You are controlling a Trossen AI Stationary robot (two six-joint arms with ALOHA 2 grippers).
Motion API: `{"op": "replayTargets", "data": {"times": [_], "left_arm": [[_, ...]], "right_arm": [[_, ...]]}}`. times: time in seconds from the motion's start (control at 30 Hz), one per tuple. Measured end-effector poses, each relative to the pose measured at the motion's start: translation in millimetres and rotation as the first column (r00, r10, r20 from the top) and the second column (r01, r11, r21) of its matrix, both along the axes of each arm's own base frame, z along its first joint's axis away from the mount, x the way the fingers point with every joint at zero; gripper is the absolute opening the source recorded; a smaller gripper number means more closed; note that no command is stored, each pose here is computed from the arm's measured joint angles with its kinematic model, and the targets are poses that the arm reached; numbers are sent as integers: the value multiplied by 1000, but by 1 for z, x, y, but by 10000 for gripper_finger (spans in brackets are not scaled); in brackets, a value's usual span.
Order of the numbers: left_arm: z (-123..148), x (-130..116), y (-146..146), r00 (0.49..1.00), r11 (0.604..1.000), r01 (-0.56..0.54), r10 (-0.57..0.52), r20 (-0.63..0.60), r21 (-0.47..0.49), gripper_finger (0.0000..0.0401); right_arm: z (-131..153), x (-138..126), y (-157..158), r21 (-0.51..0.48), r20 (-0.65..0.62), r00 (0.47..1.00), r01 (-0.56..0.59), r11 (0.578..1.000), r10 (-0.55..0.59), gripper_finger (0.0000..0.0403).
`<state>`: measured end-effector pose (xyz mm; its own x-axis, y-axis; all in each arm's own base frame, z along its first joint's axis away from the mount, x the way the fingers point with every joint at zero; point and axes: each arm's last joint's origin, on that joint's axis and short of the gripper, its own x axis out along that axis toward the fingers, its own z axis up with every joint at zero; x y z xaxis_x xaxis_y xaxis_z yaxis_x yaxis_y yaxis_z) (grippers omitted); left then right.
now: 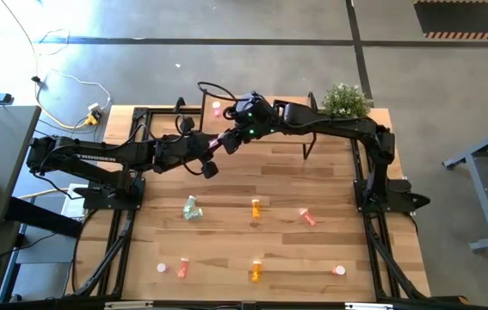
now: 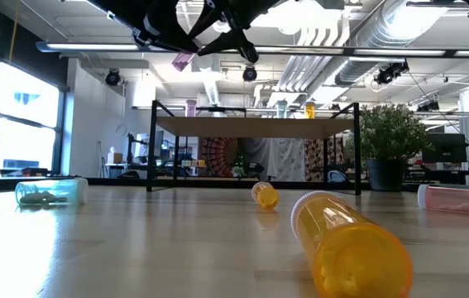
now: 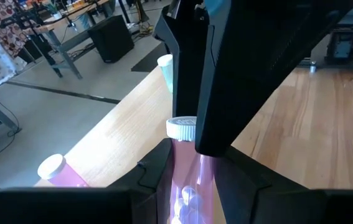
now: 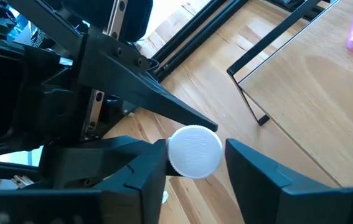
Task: Pick and place medicine bottles onto shelf by color
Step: Put the top violet pill bottle aligned with the other violet pill bottle on the shelf
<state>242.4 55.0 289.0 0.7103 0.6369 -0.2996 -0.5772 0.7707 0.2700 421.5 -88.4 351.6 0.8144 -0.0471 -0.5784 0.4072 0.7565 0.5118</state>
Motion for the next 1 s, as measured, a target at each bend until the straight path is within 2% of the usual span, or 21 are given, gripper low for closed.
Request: {"op": "replayTargets", "data": {"times": [0.2, 0.6, 0.73, 1.0], "left_arm": [[0, 0, 0, 1000, 1000, -1, 1, 4, 3, 93], [1, 0, 0, 999, 1000, -16, 17, 29, -24, 95], [0, 0, 0, 999, 1000, -16, 17, 31, -27, 113], [0, 0, 0, 999, 999, -26, 27, 28, -25, 177]], "right_arm": [[0, 1, 0, -2, 10, 1000, 1, 1000, -1, 121], [0, 1, 0, -2, 12, 1000, 1, 1000, -1, 118], [0, 1, 0, -3, 12, 1000, 1, 1000, -1, 117], [-1, 2, -2, -10, 6, 1000, 2, 1000, -2, 117]]}}
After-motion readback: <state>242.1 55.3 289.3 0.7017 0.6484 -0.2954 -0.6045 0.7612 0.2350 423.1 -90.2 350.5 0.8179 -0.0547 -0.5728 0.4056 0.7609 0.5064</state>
